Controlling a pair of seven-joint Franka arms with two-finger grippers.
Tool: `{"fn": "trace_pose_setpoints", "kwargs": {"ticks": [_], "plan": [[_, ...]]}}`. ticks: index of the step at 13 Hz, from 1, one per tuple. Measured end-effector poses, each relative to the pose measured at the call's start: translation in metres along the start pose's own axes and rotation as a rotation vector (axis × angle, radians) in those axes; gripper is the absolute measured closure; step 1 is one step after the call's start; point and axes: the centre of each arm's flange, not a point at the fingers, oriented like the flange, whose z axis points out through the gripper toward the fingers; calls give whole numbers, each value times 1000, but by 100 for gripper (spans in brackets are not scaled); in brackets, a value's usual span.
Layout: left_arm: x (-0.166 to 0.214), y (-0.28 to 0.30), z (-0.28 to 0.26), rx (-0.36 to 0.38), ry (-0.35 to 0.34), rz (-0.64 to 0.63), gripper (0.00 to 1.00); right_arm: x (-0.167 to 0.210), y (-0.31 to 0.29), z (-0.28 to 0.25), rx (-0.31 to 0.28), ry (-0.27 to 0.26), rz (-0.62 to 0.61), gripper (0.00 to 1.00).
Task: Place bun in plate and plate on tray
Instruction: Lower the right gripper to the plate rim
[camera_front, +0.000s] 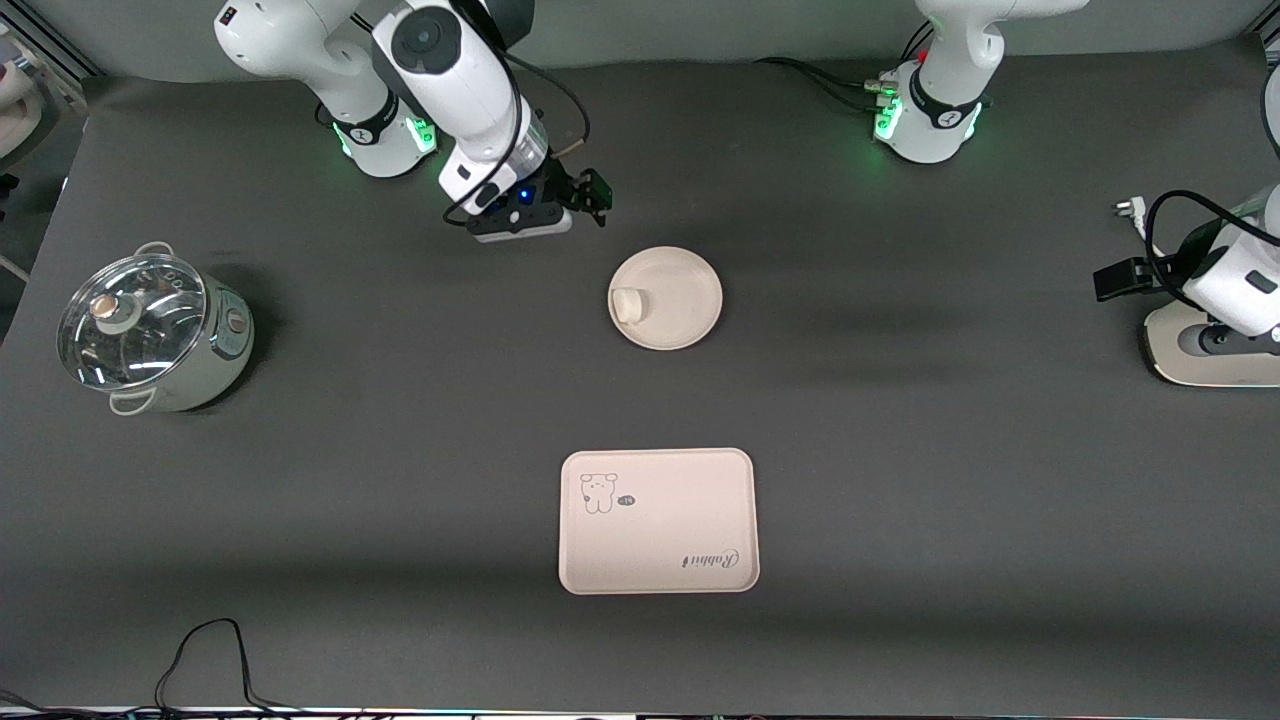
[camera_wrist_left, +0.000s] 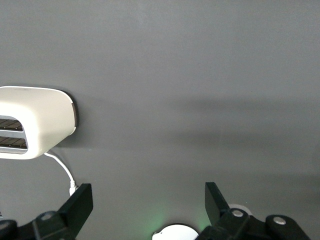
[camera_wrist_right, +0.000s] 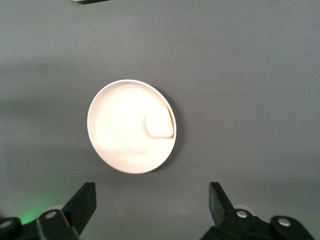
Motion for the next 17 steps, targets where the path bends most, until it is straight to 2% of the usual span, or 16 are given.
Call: {"fn": "trace_pose_setpoints", "kwargs": {"ticks": [6, 10, 13, 17], "plan": [[-2, -7, 2, -1, -21, -12, 0, 21, 13, 95, -1, 103, 25, 0], [-3, -19, 5, -4, -29, -32, 0, 11, 30, 155, -1, 169, 9, 0], [-3, -18, 5, -4, -34, -31, 0, 6, 38, 183, -3, 197, 0, 0], [-4, -18, 6, -5, -40, -31, 0, 0, 41, 201, -6, 203, -11, 0]]}}
